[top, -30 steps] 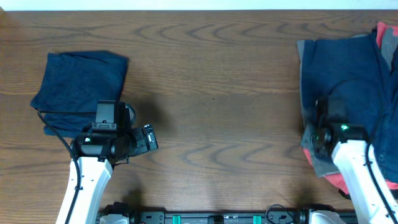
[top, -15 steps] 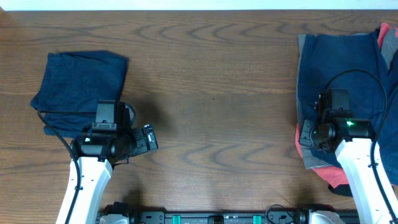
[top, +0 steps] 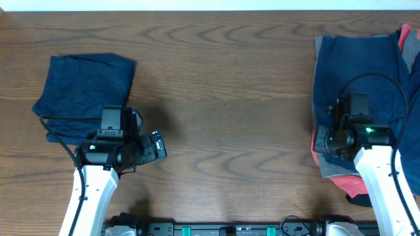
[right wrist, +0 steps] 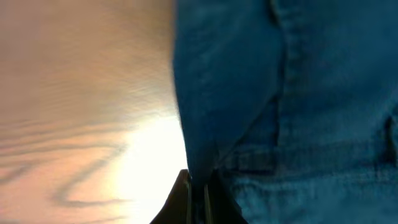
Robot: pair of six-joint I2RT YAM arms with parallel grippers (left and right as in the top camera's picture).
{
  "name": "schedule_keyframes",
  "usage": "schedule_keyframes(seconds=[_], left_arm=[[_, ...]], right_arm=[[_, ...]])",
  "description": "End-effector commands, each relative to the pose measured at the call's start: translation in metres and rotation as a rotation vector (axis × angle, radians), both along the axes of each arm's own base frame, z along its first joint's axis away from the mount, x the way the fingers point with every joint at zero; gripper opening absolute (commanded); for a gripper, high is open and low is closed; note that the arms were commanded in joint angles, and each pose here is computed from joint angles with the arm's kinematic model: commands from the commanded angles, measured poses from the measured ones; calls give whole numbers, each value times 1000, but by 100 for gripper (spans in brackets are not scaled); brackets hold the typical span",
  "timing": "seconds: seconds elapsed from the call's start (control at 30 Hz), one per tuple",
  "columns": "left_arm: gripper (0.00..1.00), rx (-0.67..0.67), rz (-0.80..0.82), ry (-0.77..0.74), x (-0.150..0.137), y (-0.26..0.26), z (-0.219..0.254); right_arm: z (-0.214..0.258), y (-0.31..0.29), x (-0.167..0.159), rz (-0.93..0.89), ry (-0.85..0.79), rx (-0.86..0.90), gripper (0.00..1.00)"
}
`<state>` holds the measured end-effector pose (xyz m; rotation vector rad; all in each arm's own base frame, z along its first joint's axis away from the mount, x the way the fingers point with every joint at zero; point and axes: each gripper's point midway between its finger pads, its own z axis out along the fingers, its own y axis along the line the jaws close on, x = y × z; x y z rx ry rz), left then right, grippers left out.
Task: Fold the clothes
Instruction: 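Drag the navy pants left off the pile to table center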
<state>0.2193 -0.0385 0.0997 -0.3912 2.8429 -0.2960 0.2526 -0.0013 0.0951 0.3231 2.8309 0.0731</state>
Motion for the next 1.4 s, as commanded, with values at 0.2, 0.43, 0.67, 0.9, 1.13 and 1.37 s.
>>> schedule_keyframes(seconds=[0.2, 0.43, 0.67, 0.9, 1.13, 1.37], left_arm=[[97, 3, 8, -13, 4, 2, 5], [98, 3, 8, -16, 5, 2, 5], [98, 3, 8, -22, 6, 2, 6], [98, -1, 8, -67, 16, 1, 9], [98, -102, -26, -77, 18, -17, 14], [98, -213, -14, -60, 20, -35, 14]], right_arm=[[110, 103, 54, 364, -456, 462, 1], [149, 181, 28, 773, -584, 605, 1], [142, 239, 29, 845, -588, 595, 1], [112, 308, 32, 909, -600, 553, 7], [49, 316, 22, 886, -411, 469, 99], [24, 181, 53, 349, -284, 59, 99]])
